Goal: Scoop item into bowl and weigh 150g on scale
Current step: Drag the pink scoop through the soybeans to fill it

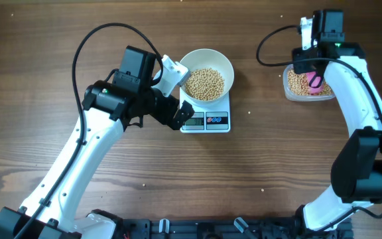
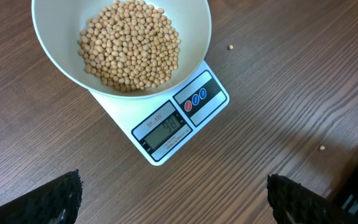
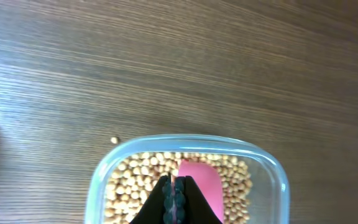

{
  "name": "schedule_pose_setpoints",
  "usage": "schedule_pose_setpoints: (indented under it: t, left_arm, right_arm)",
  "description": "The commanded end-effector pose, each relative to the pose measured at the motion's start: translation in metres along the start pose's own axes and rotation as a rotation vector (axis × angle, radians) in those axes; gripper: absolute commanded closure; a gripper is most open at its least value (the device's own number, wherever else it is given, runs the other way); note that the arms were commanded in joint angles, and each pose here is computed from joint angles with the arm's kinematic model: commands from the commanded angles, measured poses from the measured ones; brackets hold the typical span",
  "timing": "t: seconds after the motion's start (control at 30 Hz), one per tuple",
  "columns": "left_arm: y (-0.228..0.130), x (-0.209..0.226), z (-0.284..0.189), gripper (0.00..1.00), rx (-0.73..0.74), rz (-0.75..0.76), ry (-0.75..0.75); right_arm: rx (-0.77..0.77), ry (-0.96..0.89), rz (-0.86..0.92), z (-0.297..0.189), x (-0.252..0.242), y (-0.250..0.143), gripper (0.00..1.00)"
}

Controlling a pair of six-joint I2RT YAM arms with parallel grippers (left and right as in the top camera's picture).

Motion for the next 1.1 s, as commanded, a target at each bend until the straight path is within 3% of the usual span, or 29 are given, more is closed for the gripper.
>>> schedule_pose_setpoints:
  t: [0.0, 0.37, 0.67, 1.07]
  left_arm:
    - [0.004, -0.002, -0.003, 0.0, -0.017, 0.022, -0.013]
    - [0.004, -0.002, -0.003, 0.0, -0.017, 0.022, -0.012]
    - [0.004, -0.002, -0.003, 0.0, -0.017, 0.022, -0.013]
    - [0.004, -0.002, -0.003, 0.0, -0.018, 0.022, -0.013]
  right_arm:
    - [-0.025, 0.129, 0.059, 0.001, 0.015, 0.005, 0.96]
    - [-0.037, 0.258, 0.191, -0.005, 0.02, 0.006, 0.96]
    - [0.004, 0.359, 0.39, -0.003, -0.017, -0.012, 0.96]
    - [-0.02, 0.411, 0.521, -0.002, -0.064, -0.031, 0.96]
Point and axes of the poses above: each gripper's point midway between its finger pads, its own z axis out along the fingers, its own x axis along the line the jaws close on, y = z × x, the point moved 8 cm from there along -z, back along the fingers, and after that the axes turned 2 degrees about -z, right-handed, at the moved point
